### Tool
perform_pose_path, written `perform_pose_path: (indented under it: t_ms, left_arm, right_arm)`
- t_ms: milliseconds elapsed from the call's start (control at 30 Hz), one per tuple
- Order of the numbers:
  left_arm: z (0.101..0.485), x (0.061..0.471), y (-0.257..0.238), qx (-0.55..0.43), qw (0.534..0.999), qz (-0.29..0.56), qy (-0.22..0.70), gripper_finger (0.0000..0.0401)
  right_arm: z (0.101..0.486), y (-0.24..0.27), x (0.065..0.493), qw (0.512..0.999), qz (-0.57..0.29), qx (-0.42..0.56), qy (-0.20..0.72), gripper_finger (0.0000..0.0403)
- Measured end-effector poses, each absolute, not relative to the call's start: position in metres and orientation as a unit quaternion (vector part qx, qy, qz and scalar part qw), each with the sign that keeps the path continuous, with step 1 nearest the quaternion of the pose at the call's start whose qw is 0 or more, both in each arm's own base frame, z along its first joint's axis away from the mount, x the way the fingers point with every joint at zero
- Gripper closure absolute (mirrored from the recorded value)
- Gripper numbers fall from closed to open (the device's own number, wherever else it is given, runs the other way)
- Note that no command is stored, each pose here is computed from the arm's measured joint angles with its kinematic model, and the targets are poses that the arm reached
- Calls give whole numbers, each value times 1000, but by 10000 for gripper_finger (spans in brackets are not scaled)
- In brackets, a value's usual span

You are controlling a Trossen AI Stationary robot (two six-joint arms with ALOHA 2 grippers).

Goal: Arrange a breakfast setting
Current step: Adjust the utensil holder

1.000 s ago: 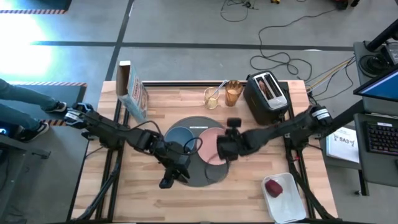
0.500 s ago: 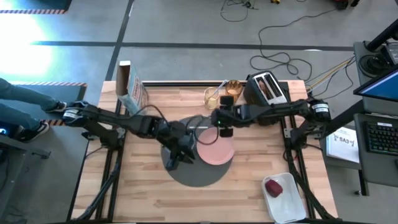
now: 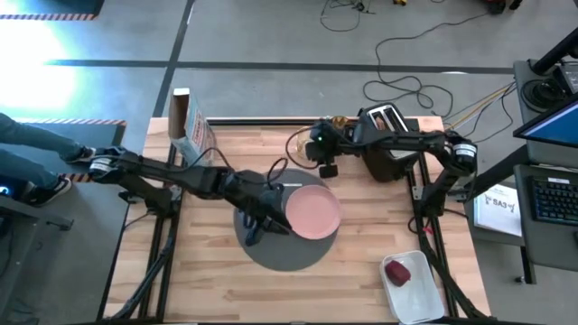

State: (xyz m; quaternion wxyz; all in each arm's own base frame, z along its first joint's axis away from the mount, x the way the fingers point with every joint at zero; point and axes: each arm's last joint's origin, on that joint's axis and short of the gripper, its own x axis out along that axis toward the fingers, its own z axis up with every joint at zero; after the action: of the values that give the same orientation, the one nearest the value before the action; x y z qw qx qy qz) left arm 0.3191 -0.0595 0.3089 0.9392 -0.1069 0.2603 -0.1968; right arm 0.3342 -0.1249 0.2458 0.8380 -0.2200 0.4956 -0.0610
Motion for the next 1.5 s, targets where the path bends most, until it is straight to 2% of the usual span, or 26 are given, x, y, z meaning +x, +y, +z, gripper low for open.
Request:
perform_pose_path:
  t_ms: [333,700,1100,1267,1500]
  left_arm:
    - [311,319,-80,-83,955,-163,235,325]
    - [310,316,-79,-77,952,-157,250,325]
    - [313,311,-73,-71,952,-151,258,325]
    - [312,308,-70,-71,949,-146,269,325]
    - [315,305,-67,-71,949,-142,272,325]
  right_arm:
    - [225,-142,343,829,-68,-230,505,264]
    - [225,-147,347,832,-80,-247,490,280]
    - [206,-153,353,819,-68,-258,508,288]
    - [203,-155,355,817,-64,-270,505,310]
    - [202,-156,356,813,-54,-290,501,368]
